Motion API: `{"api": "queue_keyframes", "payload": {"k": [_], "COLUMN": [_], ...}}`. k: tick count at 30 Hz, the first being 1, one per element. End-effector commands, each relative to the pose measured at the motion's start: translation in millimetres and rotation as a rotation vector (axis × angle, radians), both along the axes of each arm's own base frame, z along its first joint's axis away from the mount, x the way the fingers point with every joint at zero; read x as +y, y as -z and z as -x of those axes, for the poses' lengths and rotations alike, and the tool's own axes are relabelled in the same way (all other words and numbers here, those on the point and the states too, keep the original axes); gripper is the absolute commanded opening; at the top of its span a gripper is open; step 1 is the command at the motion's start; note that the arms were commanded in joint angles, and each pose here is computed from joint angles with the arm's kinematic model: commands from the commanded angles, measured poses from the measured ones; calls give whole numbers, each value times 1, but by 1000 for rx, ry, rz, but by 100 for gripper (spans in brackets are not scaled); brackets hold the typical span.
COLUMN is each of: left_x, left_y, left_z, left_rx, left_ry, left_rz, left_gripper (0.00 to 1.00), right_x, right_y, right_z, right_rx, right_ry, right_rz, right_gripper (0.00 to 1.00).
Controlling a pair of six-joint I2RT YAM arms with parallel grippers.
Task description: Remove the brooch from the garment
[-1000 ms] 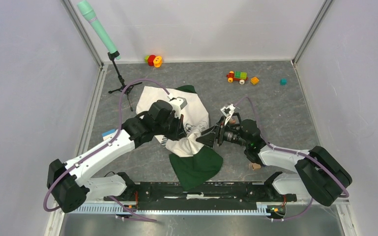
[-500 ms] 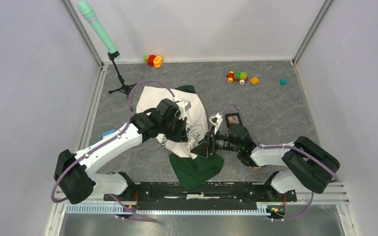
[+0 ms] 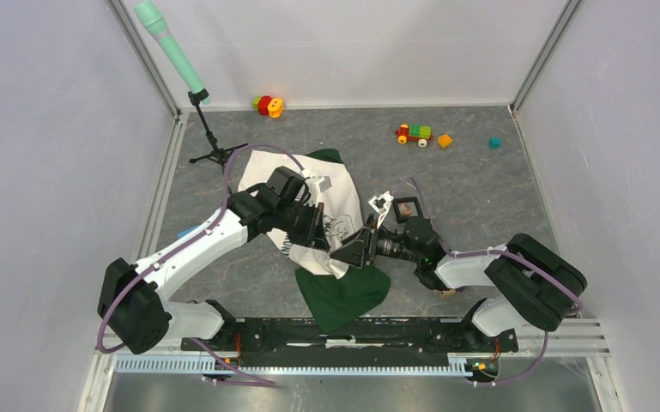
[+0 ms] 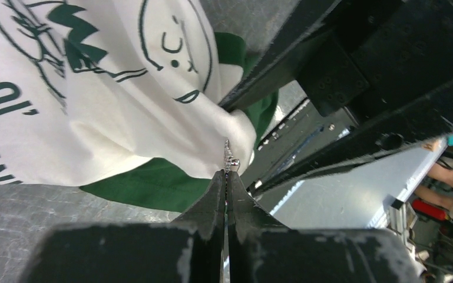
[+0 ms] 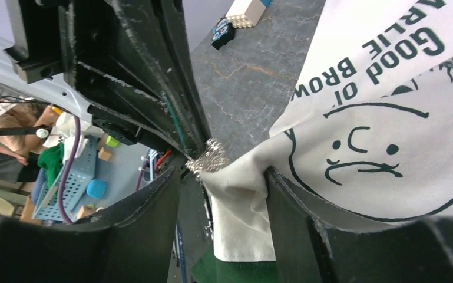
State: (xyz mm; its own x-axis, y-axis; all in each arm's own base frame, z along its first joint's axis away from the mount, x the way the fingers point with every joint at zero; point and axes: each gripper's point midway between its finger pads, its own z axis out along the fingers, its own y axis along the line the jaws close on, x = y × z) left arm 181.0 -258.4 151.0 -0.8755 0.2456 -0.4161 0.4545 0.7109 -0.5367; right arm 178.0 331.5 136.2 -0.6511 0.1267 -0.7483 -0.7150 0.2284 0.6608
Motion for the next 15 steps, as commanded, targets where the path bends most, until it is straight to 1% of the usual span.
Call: {"api": "queue_keyframes", "payload": {"k": [1, 8, 15], "left_x": [-12, -13, -16], "left_y": [-15, -16, -16], "left_z": [13, 17, 19], "left_rx": [20, 26, 31], "left_ry": [100, 119, 131], "left_rz": [99, 112, 132], "left_gripper": [2, 2, 2], "right_x": [9, 9, 10], "right_y": [-25, -28, -30], "right_z": [1, -1, 2], "right_rx": [-26, -23, -18], "right_ry": [-42, -32, -45], "right_rz": [-98, -118, -136], "right_gripper": [58, 49, 32]}}
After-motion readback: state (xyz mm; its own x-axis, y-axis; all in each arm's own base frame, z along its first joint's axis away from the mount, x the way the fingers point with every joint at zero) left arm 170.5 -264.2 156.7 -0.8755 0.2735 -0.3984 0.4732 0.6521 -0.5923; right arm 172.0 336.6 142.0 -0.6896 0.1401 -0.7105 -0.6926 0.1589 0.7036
